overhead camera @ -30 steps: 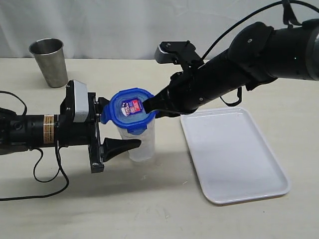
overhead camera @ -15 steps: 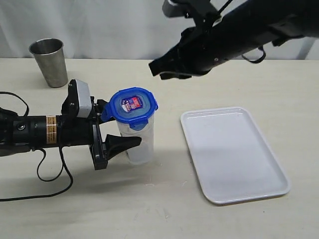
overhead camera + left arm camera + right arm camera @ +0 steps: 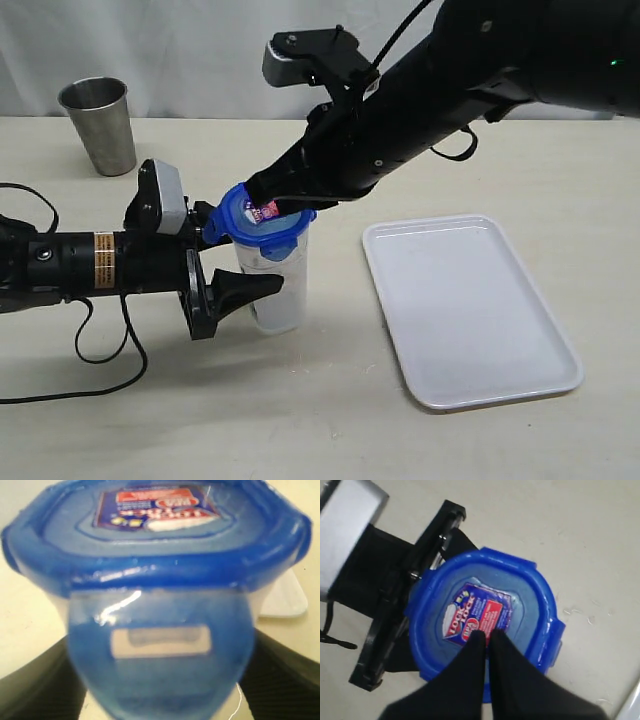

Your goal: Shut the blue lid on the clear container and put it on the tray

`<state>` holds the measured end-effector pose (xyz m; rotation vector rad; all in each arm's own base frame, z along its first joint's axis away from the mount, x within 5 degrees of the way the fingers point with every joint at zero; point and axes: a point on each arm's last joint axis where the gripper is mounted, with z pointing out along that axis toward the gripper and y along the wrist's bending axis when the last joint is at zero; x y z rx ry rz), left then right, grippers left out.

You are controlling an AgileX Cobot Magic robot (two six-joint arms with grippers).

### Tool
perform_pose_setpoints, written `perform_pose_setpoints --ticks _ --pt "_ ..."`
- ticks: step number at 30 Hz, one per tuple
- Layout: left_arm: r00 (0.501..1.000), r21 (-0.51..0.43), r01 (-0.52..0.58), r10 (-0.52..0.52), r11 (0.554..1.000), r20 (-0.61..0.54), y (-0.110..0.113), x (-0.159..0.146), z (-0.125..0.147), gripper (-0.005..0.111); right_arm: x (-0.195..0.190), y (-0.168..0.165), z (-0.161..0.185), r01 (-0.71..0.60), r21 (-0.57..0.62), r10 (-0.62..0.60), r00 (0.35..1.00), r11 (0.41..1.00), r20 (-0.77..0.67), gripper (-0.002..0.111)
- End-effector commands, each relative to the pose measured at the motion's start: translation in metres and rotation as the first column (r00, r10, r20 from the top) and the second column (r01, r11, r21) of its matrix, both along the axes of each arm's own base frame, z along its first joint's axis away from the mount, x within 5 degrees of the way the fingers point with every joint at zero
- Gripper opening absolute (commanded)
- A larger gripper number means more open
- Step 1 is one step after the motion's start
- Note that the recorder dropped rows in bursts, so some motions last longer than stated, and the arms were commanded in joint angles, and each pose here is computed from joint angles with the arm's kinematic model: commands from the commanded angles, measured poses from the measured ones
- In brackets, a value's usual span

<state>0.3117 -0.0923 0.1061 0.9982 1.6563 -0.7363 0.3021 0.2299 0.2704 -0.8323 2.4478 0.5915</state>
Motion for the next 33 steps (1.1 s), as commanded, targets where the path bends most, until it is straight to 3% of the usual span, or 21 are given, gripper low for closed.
perform_pose_setpoints --ticks 1,6,9,13,15,22,29,31,33 --pt "1.000 -0.007 0.016 -0.016 1.000 -0.005 -0.001 0.000 0.001 0.000 0.005 0.002 -0.016 0.000 -0.041 -0.001 1.000 0.999 -0.025 0.004" --pt "0.999 -0.058 0.034 -0.033 0.998 0.016 -0.003 -0.001 0.006 0.007 0.007 0.003 -0.023 0.004 -0.053 -0.006 0.999 0.999 -0.040 0.004" --pt "0.999 -0.054 0.032 -0.032 0.998 0.014 -0.003 -0.001 0.005 0.025 0.007 0.003 -0.022 0.004 -0.053 -0.006 0.999 0.999 -0.039 0.004" --pt "1.000 -0.060 0.017 -0.016 0.998 0.014 -0.003 0.000 0.006 0.064 0.007 0.003 -0.023 0.004 -0.055 -0.006 0.999 0.998 -0.046 0.004" --pt "1.000 -0.066 -0.002 0.002 0.998 0.012 -0.005 0.001 0.006 0.072 0.006 0.003 -0.023 0.002 -0.056 -0.005 0.999 0.998 -0.050 0.004" --pt "0.998 -0.033 -0.038 0.039 0.999 0.042 -0.020 0.003 -0.007 0.074 0.006 0.003 -0.023 0.002 -0.057 -0.005 0.999 0.998 -0.054 0.004" --pt "0.996 -0.077 -0.075 0.079 0.994 0.042 -0.019 0.006 -0.010 0.073 0.006 0.003 -0.023 0.006 -0.057 -0.009 0.998 0.998 -0.060 0.004" --pt "0.996 -0.073 -0.081 0.084 0.994 0.039 -0.019 0.006 -0.010 0.067 0.006 0.003 -0.023 0.005 -0.058 -0.008 0.998 0.998 -0.062 0.004" --pt "0.995 -0.063 -0.087 0.089 0.994 0.035 -0.019 0.006 -0.011 0.052 0.006 0.003 -0.020 0.004 -0.053 -0.007 0.998 0.999 -0.055 0.004"
